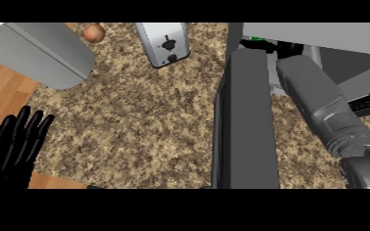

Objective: Pick up the milk, place it into the microwave and close the microwave

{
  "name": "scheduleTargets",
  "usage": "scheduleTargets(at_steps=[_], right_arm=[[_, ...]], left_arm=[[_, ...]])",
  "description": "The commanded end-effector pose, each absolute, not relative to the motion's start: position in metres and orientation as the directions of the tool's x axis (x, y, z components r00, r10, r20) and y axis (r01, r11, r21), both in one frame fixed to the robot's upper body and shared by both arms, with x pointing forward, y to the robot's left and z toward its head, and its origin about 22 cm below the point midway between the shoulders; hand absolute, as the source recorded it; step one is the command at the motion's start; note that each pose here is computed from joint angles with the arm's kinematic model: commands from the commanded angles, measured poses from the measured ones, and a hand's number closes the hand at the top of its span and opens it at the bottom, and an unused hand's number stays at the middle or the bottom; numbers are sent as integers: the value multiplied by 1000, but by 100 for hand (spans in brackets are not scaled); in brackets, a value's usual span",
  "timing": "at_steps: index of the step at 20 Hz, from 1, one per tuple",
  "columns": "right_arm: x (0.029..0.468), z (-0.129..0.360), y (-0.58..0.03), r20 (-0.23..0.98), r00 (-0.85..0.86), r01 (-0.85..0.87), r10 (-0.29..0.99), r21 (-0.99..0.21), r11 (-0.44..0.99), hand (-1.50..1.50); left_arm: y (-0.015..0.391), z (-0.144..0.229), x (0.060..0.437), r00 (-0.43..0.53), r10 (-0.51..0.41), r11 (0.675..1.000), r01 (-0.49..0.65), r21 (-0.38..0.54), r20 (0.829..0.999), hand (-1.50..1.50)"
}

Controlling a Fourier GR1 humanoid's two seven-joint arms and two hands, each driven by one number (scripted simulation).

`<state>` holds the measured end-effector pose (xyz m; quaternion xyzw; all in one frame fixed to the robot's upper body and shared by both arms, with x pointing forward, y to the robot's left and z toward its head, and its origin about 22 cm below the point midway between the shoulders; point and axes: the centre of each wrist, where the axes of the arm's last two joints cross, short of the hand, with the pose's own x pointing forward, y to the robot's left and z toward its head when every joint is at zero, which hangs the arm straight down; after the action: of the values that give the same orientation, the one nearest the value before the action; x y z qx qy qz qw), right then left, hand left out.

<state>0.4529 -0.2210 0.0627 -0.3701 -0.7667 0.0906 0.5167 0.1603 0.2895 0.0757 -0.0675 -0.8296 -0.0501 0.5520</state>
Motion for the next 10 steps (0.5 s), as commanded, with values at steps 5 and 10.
scheduleTargets(at_steps=[5, 10], right_arm=[[453, 61, -212, 828, -219, 334, 516, -433, 837, -150], [452, 57, -209, 848, -216, 335, 485, -402, 852, -150]], left_arm=[[285, 76, 165, -379, 47, 984, 178, 22, 924, -150], [271, 76, 169, -383, 58, 978, 207, 24, 922, -150]])
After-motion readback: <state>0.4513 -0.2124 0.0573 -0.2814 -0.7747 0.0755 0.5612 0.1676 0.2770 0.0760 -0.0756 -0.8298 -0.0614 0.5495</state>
